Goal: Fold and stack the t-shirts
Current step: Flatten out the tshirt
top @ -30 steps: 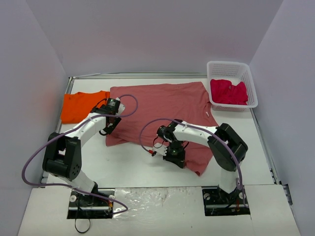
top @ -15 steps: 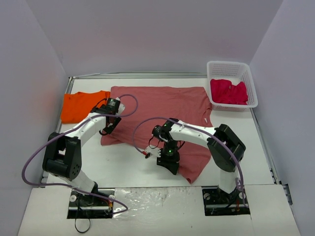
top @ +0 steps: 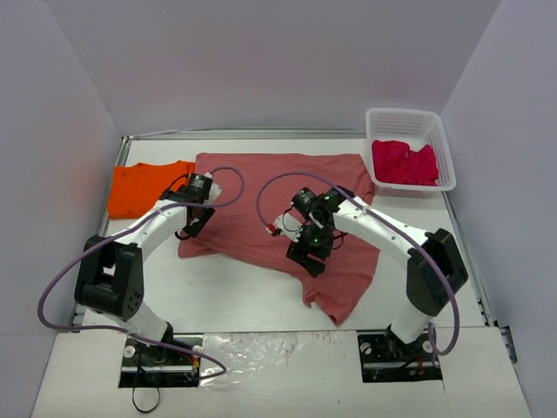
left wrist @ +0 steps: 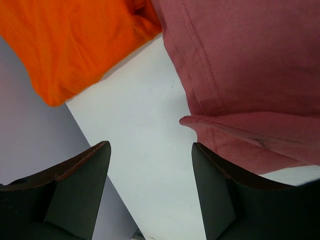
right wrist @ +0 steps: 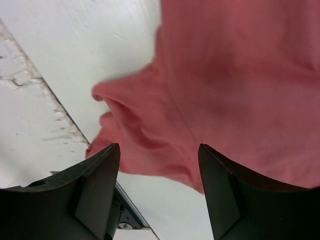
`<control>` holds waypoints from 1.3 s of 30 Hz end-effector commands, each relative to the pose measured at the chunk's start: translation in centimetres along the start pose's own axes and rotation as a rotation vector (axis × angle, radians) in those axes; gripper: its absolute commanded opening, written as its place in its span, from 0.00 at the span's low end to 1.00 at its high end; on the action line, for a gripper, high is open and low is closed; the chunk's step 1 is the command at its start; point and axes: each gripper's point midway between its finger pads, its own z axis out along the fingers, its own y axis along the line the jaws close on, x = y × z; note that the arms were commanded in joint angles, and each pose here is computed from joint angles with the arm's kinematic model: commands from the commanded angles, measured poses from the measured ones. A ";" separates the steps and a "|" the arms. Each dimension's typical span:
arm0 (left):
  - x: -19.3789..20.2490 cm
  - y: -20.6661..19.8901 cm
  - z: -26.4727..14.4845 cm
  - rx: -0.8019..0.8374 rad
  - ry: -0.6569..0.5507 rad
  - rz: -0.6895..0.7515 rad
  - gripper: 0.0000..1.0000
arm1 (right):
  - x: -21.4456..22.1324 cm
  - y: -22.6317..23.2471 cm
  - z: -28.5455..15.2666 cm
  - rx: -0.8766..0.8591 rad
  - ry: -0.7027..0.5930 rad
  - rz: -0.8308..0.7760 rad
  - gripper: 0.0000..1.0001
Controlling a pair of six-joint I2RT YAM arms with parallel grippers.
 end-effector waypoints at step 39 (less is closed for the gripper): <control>-6.0 -5.4 3.8 0.257 -0.031 -0.012 0.02 | 9.1 -17.8 1.3 0.328 0.090 0.542 0.00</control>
